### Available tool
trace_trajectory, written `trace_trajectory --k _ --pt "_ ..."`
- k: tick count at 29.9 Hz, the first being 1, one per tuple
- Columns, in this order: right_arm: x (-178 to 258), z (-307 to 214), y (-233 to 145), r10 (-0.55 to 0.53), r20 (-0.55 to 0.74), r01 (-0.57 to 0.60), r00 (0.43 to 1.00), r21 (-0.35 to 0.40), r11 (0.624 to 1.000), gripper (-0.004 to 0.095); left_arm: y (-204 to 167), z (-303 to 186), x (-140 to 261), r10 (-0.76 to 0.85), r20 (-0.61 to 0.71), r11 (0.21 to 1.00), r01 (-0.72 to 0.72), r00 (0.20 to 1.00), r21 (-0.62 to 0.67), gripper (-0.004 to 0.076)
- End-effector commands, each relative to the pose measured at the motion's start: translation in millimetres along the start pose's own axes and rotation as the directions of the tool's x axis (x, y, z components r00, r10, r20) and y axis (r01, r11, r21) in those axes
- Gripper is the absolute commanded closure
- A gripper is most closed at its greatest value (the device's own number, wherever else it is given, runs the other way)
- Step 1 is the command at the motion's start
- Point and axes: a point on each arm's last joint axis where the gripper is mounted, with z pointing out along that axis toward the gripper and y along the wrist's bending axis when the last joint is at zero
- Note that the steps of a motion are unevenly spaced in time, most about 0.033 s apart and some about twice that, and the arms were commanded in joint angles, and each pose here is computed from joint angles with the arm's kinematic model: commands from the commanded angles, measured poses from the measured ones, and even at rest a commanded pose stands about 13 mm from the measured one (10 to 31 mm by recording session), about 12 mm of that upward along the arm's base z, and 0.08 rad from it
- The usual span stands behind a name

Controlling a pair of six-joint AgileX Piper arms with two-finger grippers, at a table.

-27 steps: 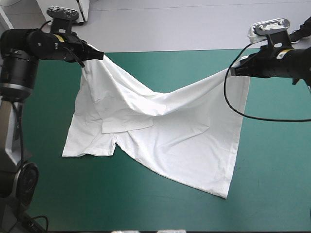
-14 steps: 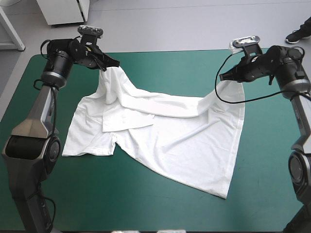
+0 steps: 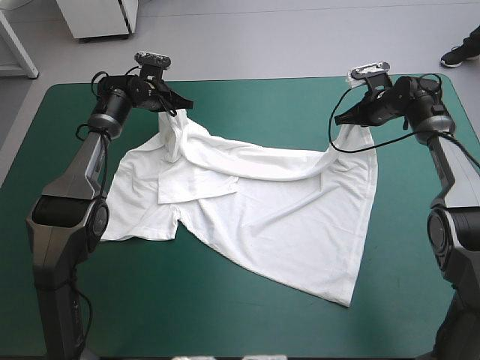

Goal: Fold the cloth

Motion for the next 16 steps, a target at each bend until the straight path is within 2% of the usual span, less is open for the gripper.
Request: trace_trajectory --k 1,4,6,8,11,13,14,16 --pt "-20 -21 -1 -0.017 0.110 0.014 0.994 0.029 0.999 0.0920 0 -31 -27 0.003 0.155 1.000 0.000 0.988 -0.019 0.0733" --pt "-16 -15 -2 -0.020 0.080 0.019 0.997 0.020 1.000 0.0891 0 -24 -23 0.002 0.132 1.000 0.000 0.991 -0.014 0.0731" --pt "-15 -15 -3 -0.032 0.077 0.031 0.997 0.017 0.999 0.0817 -1 -23 -22 0.017 0.122 1.000 -0.016 0.992 -0.007 0.0701" --pt "-15 -16 -8 -0.018 0.091 0.018 0.996 0.000 1.000 0.0721 -1 -23 -21 0.044 0.118 0.999 -0.043 0.992 -0.008 0.0613" --pt "-15 -23 -21 0.042 0.105 -0.039 0.994 -0.028 0.999 0.0538 -2 -29 -23 0.036 0.119 0.999 -0.036 0.992 0.004 0.0416" --pt "-16 -33 -27 0.080 0.110 -0.074 0.991 -0.058 0.996 0.0438 -3 -38 -23 0.038 0.089 0.999 -0.040 0.995 0.014 0.0314" --pt "-18 -41 -31 0.088 0.121 -0.080 0.989 -0.071 0.994 0.0399 -3 -45 -22 0.038 0.065 0.999 -0.040 0.997 0.020 0.0279" --pt "-20 -58 -36 0.111 0.152 -0.097 0.982 -0.099 0.990 0.0381 -3 -60 -22 0.031 0.021 0.999 -0.032 0.999 0.031 0.0262"
